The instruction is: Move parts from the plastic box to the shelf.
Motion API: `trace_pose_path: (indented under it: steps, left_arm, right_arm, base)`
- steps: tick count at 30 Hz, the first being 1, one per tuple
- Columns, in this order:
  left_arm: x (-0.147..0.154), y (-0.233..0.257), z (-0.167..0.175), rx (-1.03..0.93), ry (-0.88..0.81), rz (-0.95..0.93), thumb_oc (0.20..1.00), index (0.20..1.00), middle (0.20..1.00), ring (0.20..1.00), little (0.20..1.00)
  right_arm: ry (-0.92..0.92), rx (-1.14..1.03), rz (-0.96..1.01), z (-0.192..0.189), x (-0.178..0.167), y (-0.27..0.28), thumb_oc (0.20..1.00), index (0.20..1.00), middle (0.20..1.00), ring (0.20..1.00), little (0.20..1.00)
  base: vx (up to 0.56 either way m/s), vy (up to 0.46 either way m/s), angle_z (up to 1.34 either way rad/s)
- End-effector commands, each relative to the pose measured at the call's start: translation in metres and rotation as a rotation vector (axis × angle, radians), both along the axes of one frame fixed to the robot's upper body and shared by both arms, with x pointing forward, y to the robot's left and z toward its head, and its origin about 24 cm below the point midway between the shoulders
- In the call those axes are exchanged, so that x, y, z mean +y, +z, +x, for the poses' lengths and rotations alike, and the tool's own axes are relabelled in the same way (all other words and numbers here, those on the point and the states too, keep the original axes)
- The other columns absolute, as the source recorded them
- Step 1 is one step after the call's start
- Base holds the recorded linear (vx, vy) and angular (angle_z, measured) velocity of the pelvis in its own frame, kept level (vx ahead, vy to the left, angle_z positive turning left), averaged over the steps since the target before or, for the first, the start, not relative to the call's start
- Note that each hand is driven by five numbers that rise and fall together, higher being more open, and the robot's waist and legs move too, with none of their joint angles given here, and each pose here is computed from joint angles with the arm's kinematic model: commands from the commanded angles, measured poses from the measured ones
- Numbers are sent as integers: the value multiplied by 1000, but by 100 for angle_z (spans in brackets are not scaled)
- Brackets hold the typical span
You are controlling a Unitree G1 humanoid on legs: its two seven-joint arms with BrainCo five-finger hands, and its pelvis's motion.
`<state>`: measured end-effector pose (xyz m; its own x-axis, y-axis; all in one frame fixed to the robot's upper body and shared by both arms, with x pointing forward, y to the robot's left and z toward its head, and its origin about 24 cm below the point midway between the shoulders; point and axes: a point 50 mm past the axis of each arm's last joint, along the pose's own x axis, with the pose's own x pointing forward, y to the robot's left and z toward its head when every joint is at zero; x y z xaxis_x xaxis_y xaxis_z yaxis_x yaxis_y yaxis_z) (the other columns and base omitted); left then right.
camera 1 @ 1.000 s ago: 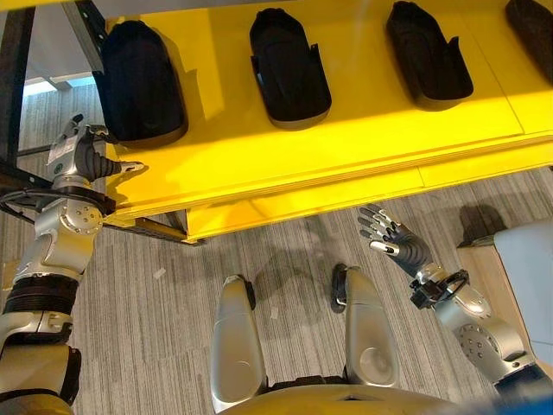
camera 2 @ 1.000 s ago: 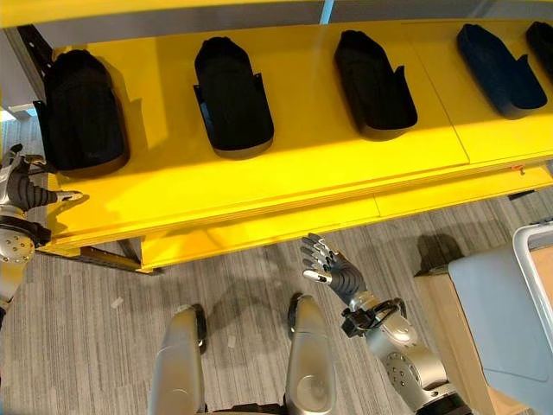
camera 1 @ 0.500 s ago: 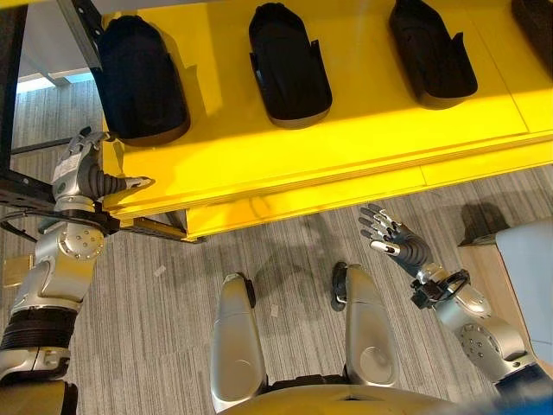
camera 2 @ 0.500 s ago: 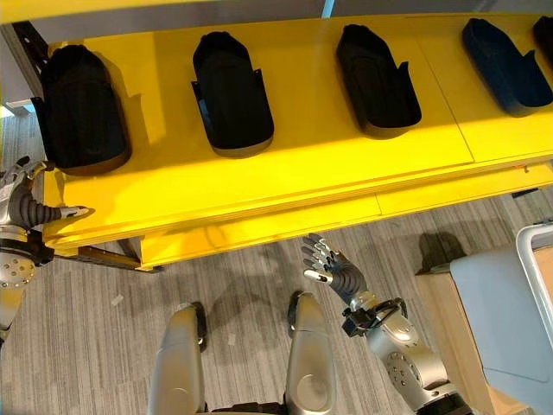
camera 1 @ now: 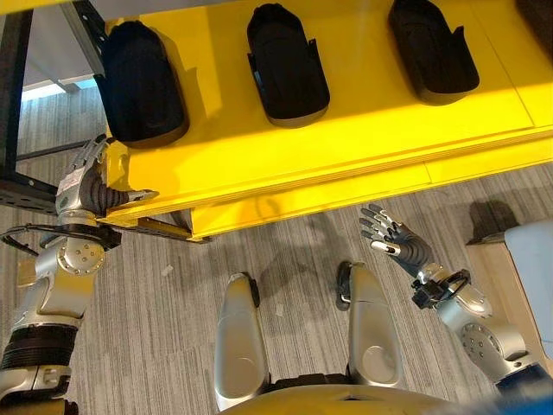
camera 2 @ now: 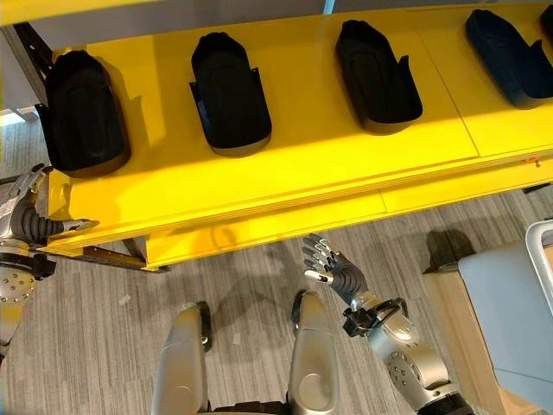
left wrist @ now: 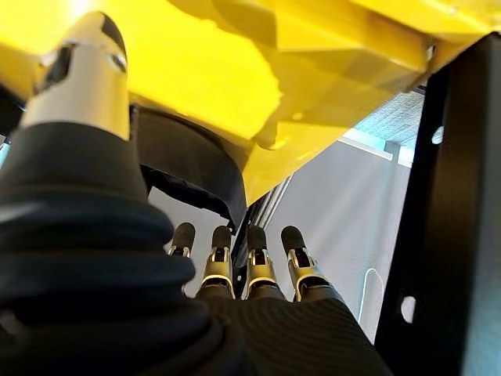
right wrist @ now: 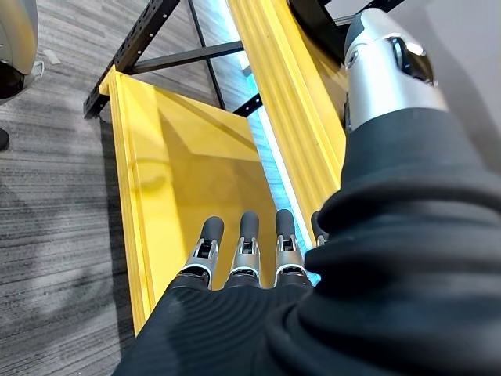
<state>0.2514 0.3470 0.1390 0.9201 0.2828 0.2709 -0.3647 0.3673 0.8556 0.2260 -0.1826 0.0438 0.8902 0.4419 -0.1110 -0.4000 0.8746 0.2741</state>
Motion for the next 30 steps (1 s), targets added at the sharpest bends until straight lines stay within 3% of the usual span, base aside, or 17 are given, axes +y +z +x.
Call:
trace_pose_path:
  steps: [1,10,21,25,30]
  left_arm:
    - [41,7,-28,-5,186,20,1000,1000,1000,1000,1000]
    - [36,9,-34,-27,169,29,1000,1000,1000,1000,1000]
    - [5,22,-45,-166,37,12,1000,1000,1000,1000,1000]
    - [-22,19,-50,-318,-126,-232,1000,1000,1000,1000,1000]
    - [-49,15,-54,-349,-306,-405,1000,1000,1000,1000,1000]
  right_arm:
    - [1,-54,44,-2,1,7,1000,1000,1000,1000,1000]
    - [9,-63,53,0,4,10,1000,1000,1000,1000,1000]
    - [28,-124,69,1,7,23,1000,1000,1000,1000,1000]
    - [101,-216,120,-3,18,45,1000,1000,1000,1000,1000]
    - [154,-300,154,-11,23,64,1000,1000,1000,1000,1000]
  base:
    - [0,0,0]
    - [0,0,0]
    - [0,-3,3]
    - [-7,-11,3]
    - [-10,-9,3]
